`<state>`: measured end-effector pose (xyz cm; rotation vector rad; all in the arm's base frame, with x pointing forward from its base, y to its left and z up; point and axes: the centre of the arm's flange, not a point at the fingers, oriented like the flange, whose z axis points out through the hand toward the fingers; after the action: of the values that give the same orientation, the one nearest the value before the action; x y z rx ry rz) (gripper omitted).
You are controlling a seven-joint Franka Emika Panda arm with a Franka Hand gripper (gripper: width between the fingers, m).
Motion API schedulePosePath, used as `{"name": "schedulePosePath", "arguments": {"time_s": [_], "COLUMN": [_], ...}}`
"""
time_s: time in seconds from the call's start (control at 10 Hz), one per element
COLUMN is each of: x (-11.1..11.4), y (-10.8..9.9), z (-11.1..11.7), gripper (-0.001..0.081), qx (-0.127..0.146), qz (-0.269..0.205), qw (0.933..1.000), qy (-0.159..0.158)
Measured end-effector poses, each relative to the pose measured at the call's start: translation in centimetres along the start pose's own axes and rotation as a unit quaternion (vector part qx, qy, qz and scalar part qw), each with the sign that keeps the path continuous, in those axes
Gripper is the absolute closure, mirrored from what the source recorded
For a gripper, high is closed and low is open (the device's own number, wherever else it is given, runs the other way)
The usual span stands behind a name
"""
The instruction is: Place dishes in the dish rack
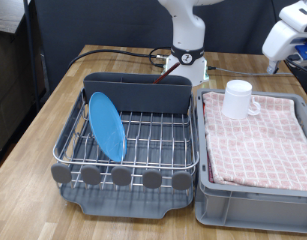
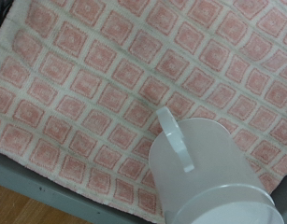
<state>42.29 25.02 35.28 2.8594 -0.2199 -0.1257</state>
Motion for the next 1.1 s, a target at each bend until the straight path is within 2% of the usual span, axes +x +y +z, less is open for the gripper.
{"name": "schedulePosePath", "arguments": {"time_s": [0.3,0.7,0.9,1.1], "x": [-0.1,0.0,0.0,-0.2], "y": [-1.5,-1.9,-1.9,-1.8], "z": [1.9,4.0,4.0,4.3], "gripper": [0.0003,0.0003,0.0003,0.0003], "qx": [-0.01,-0.011,-0.013,-0.016], "qz": [-0.024,-0.066,-0.07,-0.1], "qw": [0.9997,0.9976,0.9974,0.9948], "qy": [0.001,0.016,0.014,0.012]}}
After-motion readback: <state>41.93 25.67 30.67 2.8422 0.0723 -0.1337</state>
